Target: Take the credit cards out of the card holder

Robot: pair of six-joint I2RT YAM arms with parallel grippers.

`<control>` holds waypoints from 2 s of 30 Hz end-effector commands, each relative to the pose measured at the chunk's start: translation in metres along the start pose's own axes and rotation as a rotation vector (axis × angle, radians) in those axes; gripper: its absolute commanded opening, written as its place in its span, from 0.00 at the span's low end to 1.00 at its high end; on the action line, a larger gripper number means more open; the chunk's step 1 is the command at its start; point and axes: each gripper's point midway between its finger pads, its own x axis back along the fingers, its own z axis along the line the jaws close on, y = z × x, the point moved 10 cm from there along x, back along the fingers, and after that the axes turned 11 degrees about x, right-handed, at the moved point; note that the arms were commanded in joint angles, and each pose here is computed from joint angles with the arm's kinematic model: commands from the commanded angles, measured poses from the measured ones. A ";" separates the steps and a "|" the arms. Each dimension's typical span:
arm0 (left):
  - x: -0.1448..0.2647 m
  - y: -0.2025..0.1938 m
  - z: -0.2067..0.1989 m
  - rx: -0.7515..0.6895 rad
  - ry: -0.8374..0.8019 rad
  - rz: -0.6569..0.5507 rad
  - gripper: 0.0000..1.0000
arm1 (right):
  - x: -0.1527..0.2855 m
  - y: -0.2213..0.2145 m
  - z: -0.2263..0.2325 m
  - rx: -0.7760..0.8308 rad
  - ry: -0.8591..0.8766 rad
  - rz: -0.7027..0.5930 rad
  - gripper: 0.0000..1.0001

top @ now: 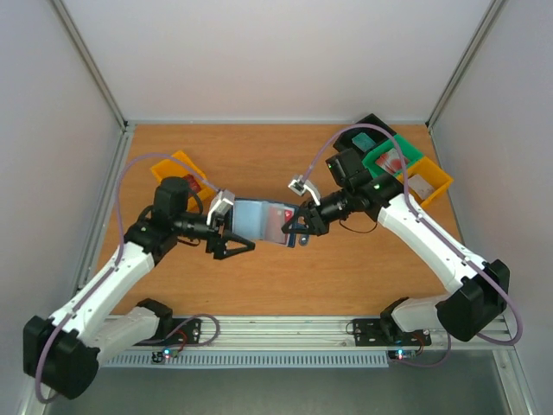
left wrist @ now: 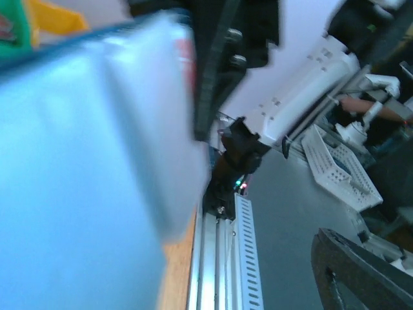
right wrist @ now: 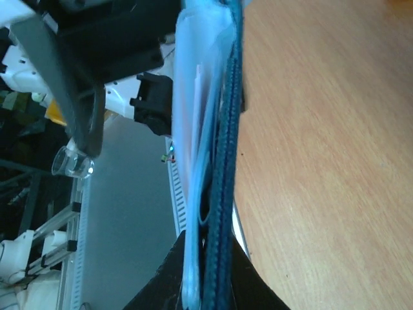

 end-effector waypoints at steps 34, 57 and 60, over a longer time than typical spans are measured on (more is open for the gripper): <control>-0.006 0.011 -0.037 -0.359 -0.015 -0.162 0.00 | 0.019 0.020 0.028 0.255 -0.179 -0.188 0.19; -0.010 0.015 -0.025 -0.323 0.134 -0.253 0.94 | -0.006 0.044 0.022 0.162 -0.198 -0.192 0.01; -0.012 0.017 -0.022 -0.325 0.152 -0.258 0.93 | -0.008 0.045 0.024 0.169 -0.203 -0.190 0.01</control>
